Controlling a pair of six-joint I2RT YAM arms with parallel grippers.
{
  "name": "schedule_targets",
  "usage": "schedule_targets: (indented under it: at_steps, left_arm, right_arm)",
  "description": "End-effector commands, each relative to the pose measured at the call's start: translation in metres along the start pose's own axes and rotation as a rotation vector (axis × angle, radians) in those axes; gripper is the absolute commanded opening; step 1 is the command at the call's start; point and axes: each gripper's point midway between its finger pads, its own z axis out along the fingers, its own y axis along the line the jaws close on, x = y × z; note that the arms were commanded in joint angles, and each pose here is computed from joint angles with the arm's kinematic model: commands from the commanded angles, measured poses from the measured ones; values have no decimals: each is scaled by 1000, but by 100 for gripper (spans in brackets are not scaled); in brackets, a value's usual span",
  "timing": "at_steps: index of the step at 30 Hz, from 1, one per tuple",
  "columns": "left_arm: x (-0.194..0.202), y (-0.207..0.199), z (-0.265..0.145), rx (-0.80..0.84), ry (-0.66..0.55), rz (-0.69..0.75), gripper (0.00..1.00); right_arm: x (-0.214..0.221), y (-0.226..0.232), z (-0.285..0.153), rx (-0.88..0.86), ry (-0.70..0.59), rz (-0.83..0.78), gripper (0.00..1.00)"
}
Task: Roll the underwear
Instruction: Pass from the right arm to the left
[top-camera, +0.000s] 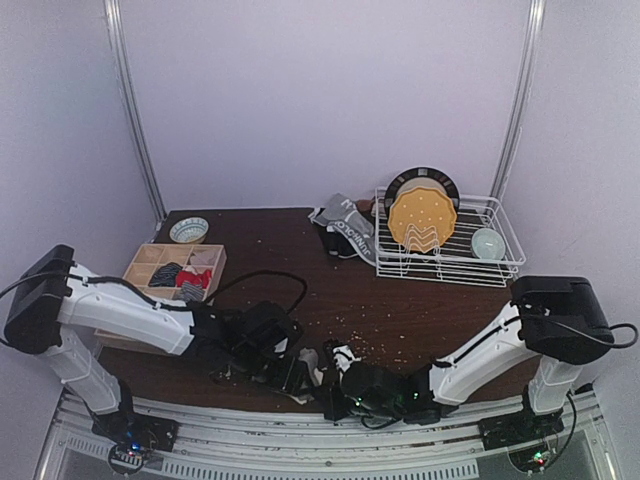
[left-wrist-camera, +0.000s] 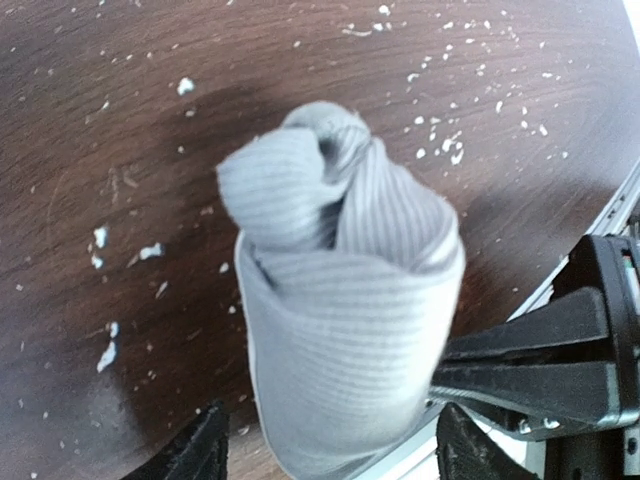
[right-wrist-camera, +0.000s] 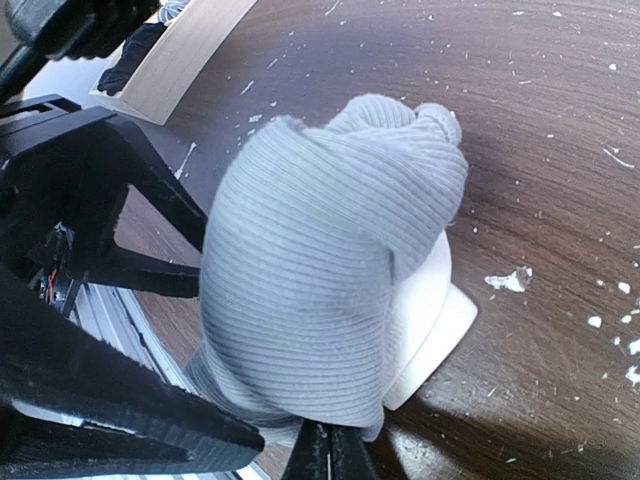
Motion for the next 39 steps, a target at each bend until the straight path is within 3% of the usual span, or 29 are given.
schedule_targets:
  at_steps: [1, 12, 20, 23, 30, 35, 39]
  left_arm:
    - [-17, -15, -1, 111, -53, -3, 67]
    - [-27, -21, 14, 208, -31, -21, 55]
    - [-16, -7, 24, 202, -4, -48, 58]
    - [-16, -9, 26, 216, 0, -41, 46]
    - [-17, -7, 27, 197, 2, -24, 0]
    - [-25, 5, 8, 97, -51, -5, 0]
    - [-38, 25, -31, -60, -134, 25, 0]
  right_arm:
    - [49, -62, 1, 187, 171, -50, 0]
    - [51, -61, 4, 179, 181, -50, 0]
    - [52, -61, 6, 174, 186, -48, 0]
    - [53, -60, 7, 170, 187, -49, 0]
    - [50, -57, 7, 159, 187, -59, 0]
    - [35, -37, -2, 103, 161, -80, 1]
    - [5, -4, -29, 35, 107, -135, 24]
